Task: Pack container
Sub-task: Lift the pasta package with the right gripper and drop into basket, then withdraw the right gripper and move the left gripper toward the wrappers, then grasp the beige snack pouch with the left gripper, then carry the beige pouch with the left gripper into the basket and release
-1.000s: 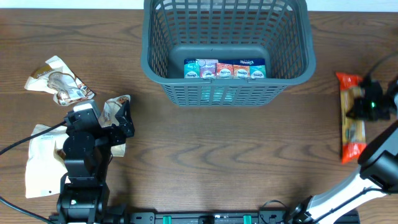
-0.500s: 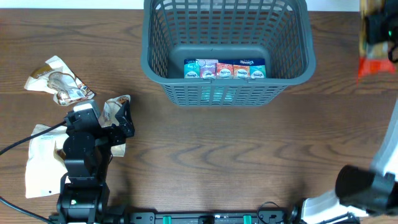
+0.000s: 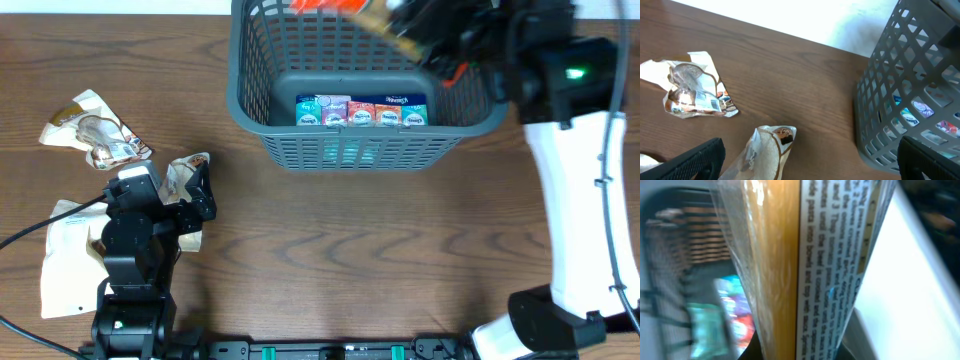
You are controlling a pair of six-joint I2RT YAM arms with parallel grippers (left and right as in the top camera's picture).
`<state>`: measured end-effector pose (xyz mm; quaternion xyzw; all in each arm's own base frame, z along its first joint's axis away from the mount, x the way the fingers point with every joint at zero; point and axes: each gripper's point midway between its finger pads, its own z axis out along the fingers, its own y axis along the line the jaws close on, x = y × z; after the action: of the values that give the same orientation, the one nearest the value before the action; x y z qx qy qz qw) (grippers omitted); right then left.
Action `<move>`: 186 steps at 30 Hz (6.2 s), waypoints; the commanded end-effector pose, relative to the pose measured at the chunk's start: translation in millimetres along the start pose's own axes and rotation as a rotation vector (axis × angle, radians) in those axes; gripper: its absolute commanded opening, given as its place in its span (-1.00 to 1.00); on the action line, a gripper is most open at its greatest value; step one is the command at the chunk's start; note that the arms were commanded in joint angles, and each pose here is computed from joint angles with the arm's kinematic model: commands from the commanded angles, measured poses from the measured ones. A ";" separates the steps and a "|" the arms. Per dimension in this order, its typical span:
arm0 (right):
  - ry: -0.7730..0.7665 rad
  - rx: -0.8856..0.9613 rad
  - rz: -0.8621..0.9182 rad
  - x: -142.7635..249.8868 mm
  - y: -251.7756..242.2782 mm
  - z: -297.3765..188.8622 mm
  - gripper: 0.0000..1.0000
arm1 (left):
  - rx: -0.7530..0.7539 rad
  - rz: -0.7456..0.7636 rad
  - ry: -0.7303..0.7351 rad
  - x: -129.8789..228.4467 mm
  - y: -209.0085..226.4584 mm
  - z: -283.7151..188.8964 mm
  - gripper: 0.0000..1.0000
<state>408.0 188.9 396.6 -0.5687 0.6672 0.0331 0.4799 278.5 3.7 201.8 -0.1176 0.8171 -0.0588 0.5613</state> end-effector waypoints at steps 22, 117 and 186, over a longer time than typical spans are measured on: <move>0.317 -0.430 0.179 119.2 79.6 121.8 0.22 | -0.023 0.017 0.038 5.3 4.5 -2.9 0.97; 0.760 0.062 1.498 409.6 89.1 -16.0 0.99 | -0.238 0.259 1.095 161.2 108.0 111.5 0.97; 0.738 0.090 1.480 412.5 80.8 -13.8 0.99 | 0.784 1.398 0.196 -67.8 -314.3 101.4 -0.89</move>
<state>379.0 -94.2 82.5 0.0618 0.9853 0.1197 0.1045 426.4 -274.9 301.9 0.5670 0.7240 -0.0221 0.3922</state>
